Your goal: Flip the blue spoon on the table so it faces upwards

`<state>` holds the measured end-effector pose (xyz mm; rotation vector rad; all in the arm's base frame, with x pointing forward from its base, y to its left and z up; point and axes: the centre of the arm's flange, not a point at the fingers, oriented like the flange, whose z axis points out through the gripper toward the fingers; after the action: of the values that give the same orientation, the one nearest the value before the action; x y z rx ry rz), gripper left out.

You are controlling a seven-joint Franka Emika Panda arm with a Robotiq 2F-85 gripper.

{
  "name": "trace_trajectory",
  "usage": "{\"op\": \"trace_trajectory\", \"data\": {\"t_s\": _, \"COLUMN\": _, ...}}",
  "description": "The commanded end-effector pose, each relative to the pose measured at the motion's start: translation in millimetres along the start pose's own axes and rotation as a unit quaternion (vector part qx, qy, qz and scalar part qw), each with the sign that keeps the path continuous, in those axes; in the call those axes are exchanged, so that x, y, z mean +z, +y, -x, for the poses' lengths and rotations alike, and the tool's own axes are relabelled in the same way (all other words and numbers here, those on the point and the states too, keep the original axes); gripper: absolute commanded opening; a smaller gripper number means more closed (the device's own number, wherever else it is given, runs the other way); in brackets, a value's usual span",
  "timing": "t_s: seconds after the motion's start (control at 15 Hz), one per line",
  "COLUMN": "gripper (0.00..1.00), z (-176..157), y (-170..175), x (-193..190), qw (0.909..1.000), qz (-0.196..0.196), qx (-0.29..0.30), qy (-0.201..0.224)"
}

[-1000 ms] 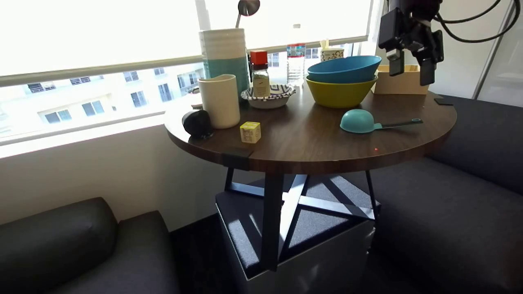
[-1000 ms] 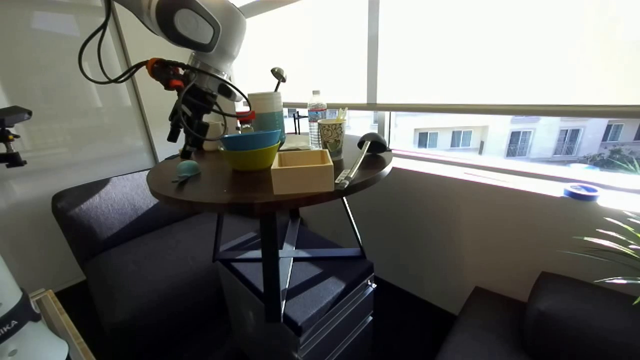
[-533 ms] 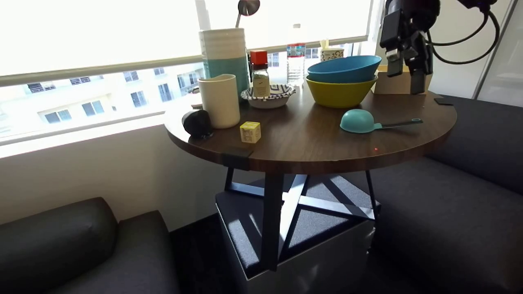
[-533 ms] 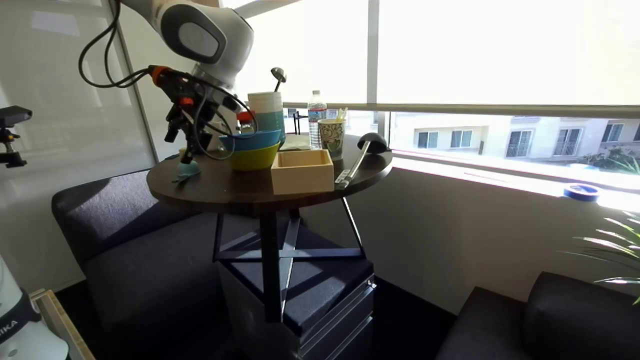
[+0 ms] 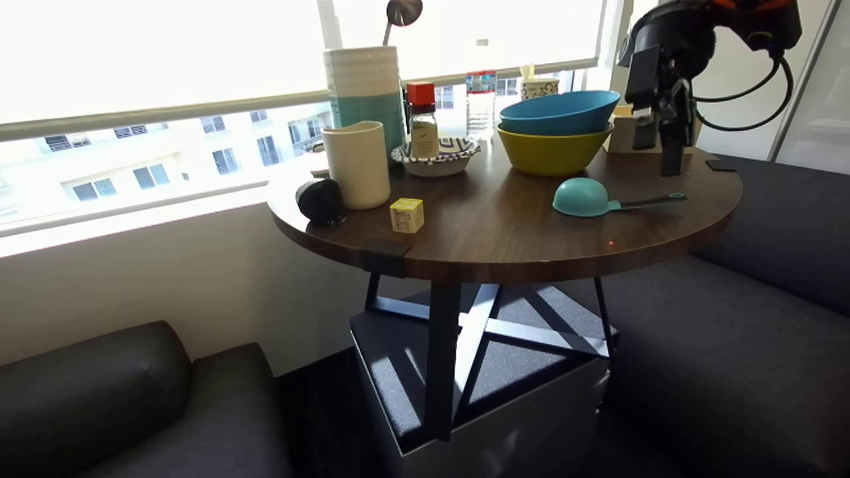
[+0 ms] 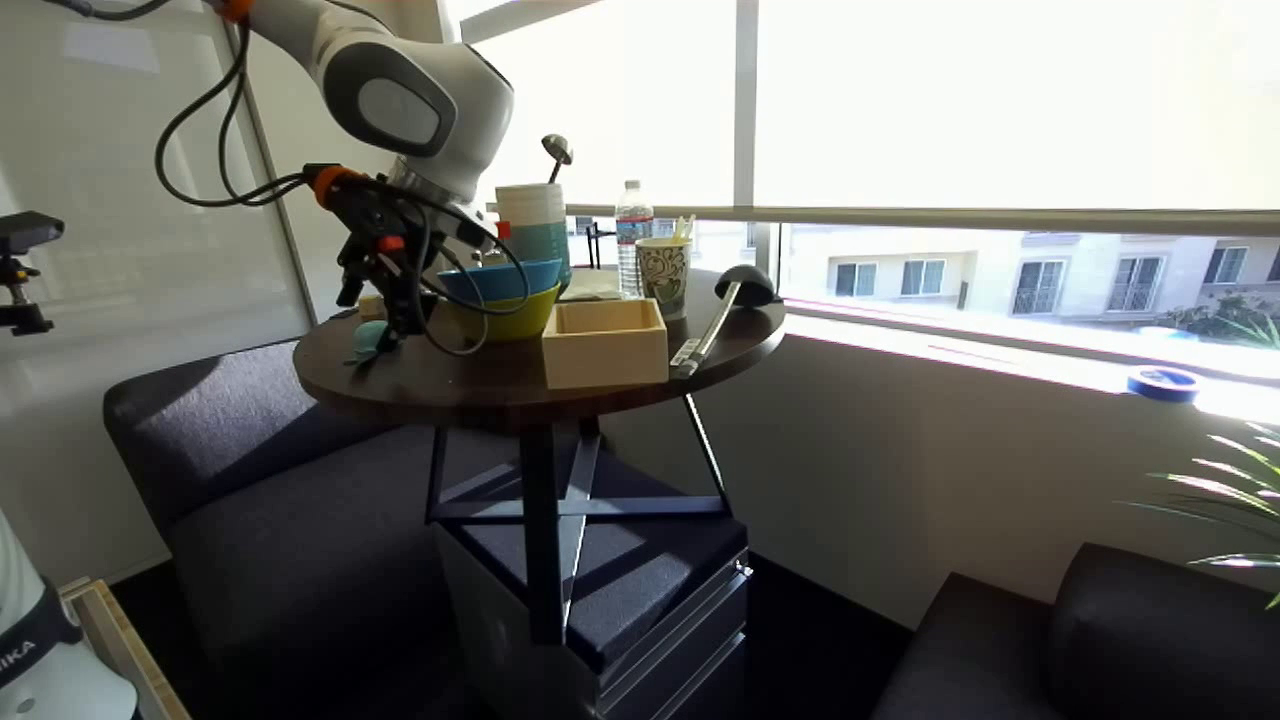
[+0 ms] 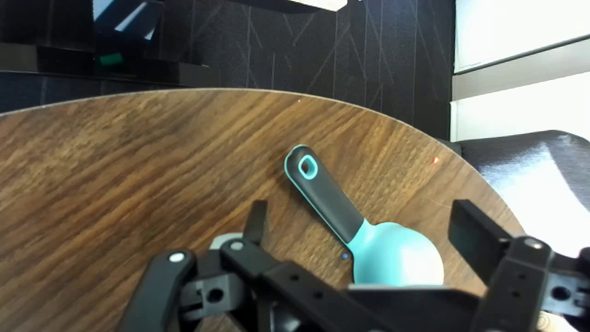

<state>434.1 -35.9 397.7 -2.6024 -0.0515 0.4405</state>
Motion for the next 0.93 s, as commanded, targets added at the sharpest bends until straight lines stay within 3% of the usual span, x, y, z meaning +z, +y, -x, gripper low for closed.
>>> {"op": "trace_trajectory", "data": {"t_s": 0.0, "gripper": 1.00, "z": 4.2, "y": 1.8, "x": 11.0, "qw": 0.9994, "qz": -0.012, "qx": -0.018, "qy": 0.028}}
{"op": "trace_trajectory", "data": {"t_s": 0.33, "gripper": 1.00, "z": 8.1, "y": 4.2, "x": 20.0, "qw": 0.9995, "qz": 0.007, "qx": -0.020, "qy": 0.024}}
{"op": "trace_trajectory", "data": {"t_s": 0.87, "gripper": 1.00, "z": 10.2, "y": 3.4, "x": 34.9, "qw": 0.9997, "qz": 0.006, "qx": -0.022, "qy": -0.004}}
